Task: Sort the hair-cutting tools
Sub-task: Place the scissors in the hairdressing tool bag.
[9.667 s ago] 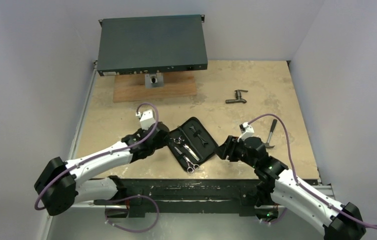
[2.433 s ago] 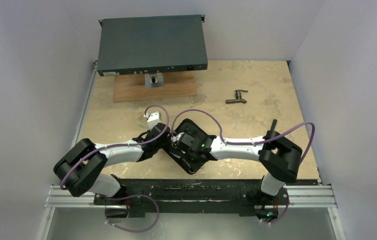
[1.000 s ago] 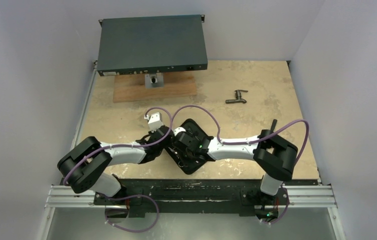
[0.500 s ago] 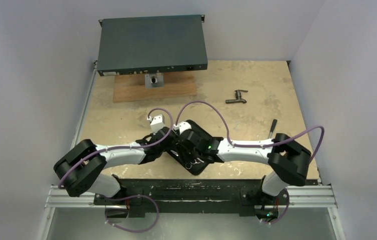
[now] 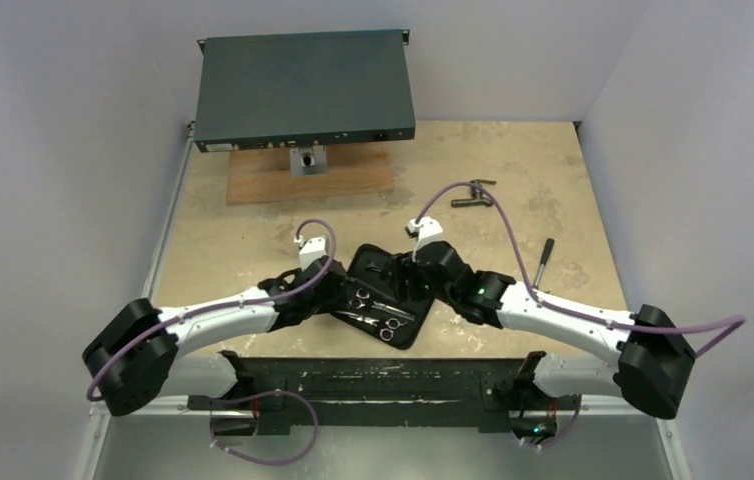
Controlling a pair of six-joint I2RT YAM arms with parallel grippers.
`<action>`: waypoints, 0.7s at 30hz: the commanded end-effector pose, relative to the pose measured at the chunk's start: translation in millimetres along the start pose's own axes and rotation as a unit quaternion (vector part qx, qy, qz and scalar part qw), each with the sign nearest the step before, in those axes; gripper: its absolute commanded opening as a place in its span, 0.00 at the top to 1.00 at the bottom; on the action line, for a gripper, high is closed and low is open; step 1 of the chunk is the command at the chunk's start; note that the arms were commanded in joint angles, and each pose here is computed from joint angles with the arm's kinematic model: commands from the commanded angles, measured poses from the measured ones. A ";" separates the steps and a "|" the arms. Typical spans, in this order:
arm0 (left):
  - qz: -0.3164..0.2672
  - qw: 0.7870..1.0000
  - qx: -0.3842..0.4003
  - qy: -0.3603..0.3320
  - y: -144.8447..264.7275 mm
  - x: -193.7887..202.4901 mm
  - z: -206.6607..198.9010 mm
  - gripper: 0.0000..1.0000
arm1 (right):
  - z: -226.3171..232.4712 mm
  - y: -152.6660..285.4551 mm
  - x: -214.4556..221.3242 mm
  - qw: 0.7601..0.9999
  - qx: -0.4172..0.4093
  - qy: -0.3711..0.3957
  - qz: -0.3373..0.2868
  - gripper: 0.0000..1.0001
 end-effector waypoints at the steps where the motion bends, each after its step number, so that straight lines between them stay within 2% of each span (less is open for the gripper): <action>1: -0.008 1.000 -0.007 -0.025 30.6 -14.9 4.6 0.37 | -29.9 3.8 -9.1 0.996 0.039 -0.054 -0.055 0.39; 4: -0.025 0.999 -0.003 -0.024 46.9 -22.5 9.8 0.29 | -50.7 4.5 -12.2 0.991 0.059 -0.085 -0.084 0.39; 9: -0.016 1.000 0.022 -0.010 60.2 -8.4 33.1 0.28 | -77.0 0.8 -16.9 0.984 0.068 -0.121 -0.113 0.37; 12: 0.016 0.995 0.095 0.006 59.3 10.5 40.2 0.28 | -89.5 -4.6 -18.1 0.981 0.062 -0.139 -0.118 0.36; 15: 0.042 0.982 0.181 0.019 52.1 29.4 41.4 0.28 | -93.1 -11.5 -18.3 0.980 0.063 -0.144 -0.122 0.36; 21: 0.051 0.963 0.262 0.038 40.2 47.7 44.0 0.28 | -92.4 -29.8 -5.9 0.982 0.034 -0.157 -0.105 0.36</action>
Point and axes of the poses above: each gripper's point midway between its finger pads, its own y axis back along the fingers, its own z axis along the line the jaws close on, x = y × z, the point moved 10 cm from there along y, back along the fingers, and after that the axes turned 5 degrees about y, right-handed, at the moved point
